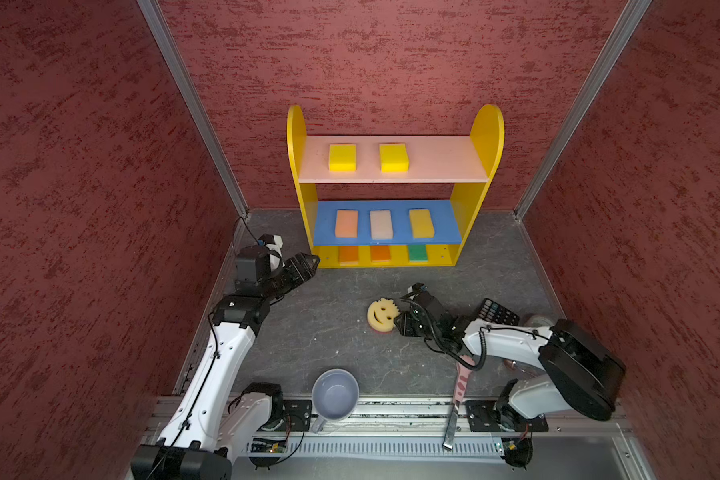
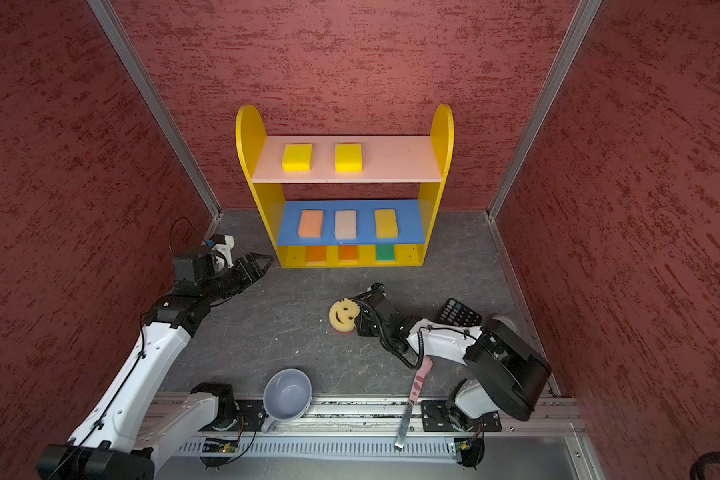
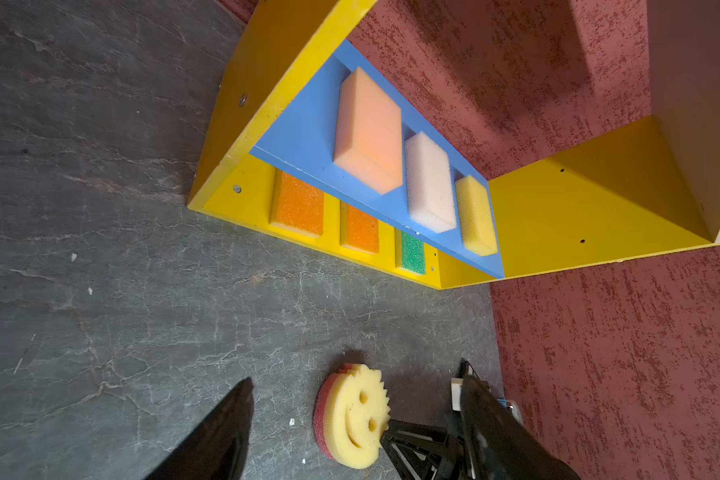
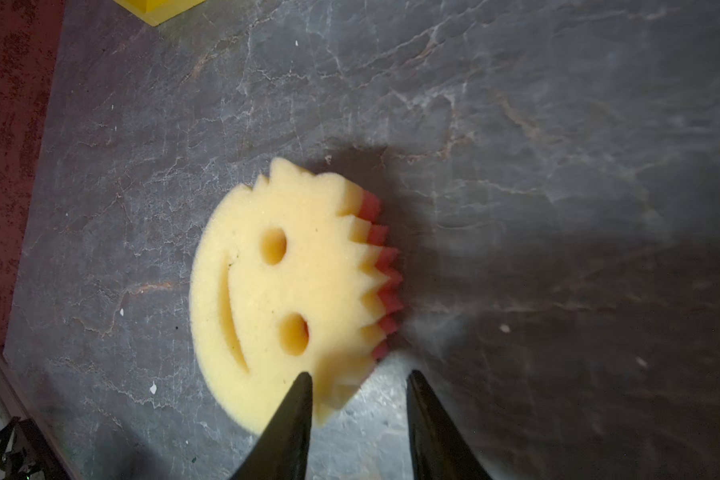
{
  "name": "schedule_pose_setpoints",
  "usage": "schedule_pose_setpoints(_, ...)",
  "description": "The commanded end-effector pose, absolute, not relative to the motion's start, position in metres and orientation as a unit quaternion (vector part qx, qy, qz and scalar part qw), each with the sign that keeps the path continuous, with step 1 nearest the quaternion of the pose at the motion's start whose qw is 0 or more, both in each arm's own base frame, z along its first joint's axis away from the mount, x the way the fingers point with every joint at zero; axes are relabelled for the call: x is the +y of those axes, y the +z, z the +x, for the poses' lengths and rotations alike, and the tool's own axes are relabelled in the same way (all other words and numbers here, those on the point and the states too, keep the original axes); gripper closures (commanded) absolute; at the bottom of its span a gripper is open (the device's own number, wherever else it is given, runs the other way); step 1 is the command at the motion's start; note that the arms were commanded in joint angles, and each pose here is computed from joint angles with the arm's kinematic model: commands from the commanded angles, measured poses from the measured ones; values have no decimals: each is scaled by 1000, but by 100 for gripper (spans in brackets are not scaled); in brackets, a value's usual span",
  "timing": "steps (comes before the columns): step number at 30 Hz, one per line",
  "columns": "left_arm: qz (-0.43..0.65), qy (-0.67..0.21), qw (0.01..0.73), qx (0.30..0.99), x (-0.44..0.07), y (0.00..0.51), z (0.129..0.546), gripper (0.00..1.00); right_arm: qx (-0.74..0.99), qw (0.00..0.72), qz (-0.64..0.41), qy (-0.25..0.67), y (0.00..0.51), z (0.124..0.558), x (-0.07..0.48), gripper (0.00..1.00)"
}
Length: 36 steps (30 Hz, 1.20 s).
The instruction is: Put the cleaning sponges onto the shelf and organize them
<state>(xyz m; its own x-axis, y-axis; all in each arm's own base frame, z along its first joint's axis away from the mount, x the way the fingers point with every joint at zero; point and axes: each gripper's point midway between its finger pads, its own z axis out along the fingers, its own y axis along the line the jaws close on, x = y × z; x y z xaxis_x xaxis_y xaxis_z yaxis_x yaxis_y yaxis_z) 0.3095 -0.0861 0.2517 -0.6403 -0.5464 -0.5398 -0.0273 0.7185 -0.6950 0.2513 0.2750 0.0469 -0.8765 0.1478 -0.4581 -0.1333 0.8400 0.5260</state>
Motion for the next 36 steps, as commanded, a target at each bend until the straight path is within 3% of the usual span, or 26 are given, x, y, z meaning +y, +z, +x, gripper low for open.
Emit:
schedule_pose_setpoints(1, -153, -337, 400, 839, -89, 261, 312, 22, 904, 262, 31, 335, 63, 265, 297, 78)
schedule_pose_setpoints(5, -149, -329, 405, 840, -87, 262, 312, 22, 901, 263, 23, 344, 71, 271, 308, 100)
schedule_pose_setpoints(13, -152, -322, 403, 843, -84, 256, 310, 22, 902, 323, -53, 281, 125, 286, 300, 100)
schedule_pose_setpoints(26, -154, -327, 406, 839, -84, 260, 313, 22, 837, 504, -52, 208, 326, 317, 215, 100)
schedule_pose_setpoints(36, -155, -330, 408, 837, -84, 261, 308, 22, 788, 594, -7, 163, 466, 349, 167, 100)
